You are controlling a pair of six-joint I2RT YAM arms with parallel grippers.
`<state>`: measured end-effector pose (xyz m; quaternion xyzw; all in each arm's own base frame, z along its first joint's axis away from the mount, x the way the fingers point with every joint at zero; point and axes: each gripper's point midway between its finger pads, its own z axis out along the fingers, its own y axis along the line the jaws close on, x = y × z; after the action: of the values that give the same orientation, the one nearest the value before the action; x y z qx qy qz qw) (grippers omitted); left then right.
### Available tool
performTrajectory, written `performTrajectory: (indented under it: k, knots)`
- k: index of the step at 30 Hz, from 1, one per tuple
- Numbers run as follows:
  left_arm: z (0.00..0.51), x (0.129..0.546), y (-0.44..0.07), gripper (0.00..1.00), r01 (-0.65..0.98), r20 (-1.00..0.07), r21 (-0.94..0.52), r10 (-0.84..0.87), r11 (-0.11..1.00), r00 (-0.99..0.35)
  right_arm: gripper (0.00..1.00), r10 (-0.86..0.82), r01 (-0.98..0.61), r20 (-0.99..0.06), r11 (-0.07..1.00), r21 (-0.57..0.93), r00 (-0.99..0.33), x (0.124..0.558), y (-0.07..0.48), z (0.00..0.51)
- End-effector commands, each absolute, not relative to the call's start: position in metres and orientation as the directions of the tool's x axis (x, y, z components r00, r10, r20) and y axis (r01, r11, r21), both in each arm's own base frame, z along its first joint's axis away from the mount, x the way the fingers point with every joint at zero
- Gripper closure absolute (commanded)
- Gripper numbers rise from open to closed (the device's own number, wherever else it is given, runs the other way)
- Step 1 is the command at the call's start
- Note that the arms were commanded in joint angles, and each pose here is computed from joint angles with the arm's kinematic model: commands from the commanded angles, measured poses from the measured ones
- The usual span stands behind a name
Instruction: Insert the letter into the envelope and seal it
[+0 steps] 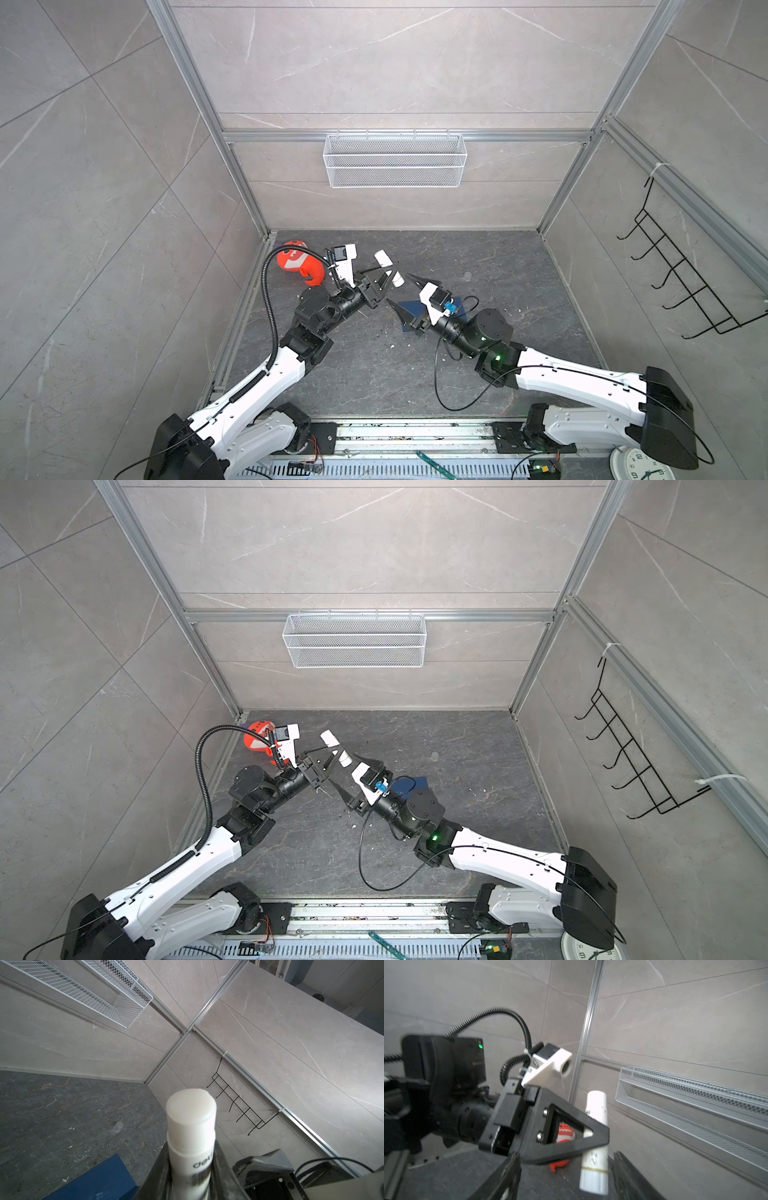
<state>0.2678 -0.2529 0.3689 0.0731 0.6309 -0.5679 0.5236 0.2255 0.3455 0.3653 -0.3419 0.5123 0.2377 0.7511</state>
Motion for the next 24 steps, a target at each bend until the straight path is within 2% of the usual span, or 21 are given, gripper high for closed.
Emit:
performTrajectory:
  k: [1, 6, 13, 24]
  knots:
    - [0.396, 0.26, -0.245, 1.0, 0.727, -0.748, -0.606, -0.543, 0.323, -0.382, 0.3, -0.185, -0.475, -0.861, 0.77, -0.427, 0.473, 0.243, 0.332, 0.363]
    - [0.395, 0.261, -0.244, 1.0, 0.726, -0.748, -0.606, -0.544, 0.325, -0.381, 0.39, -0.218, -0.391, -0.856, 0.818, -0.422, 0.47, 0.251, 0.333, 0.363]
    - [0.396, 0.26, -0.244, 1.0, 0.727, -0.748, -0.606, -0.544, 0.323, -0.381, 0.51, -0.192, -0.373, -0.879, 0.85, -0.371, 0.437, 0.259, 0.334, 0.362]
    - [0.397, 0.26, -0.244, 1.0, 0.73, -0.747, -0.604, -0.546, 0.32, -0.38, 0.58, -0.19, -0.375, -0.894, 0.857, -0.352, 0.405, 0.268, 0.344, 0.356]
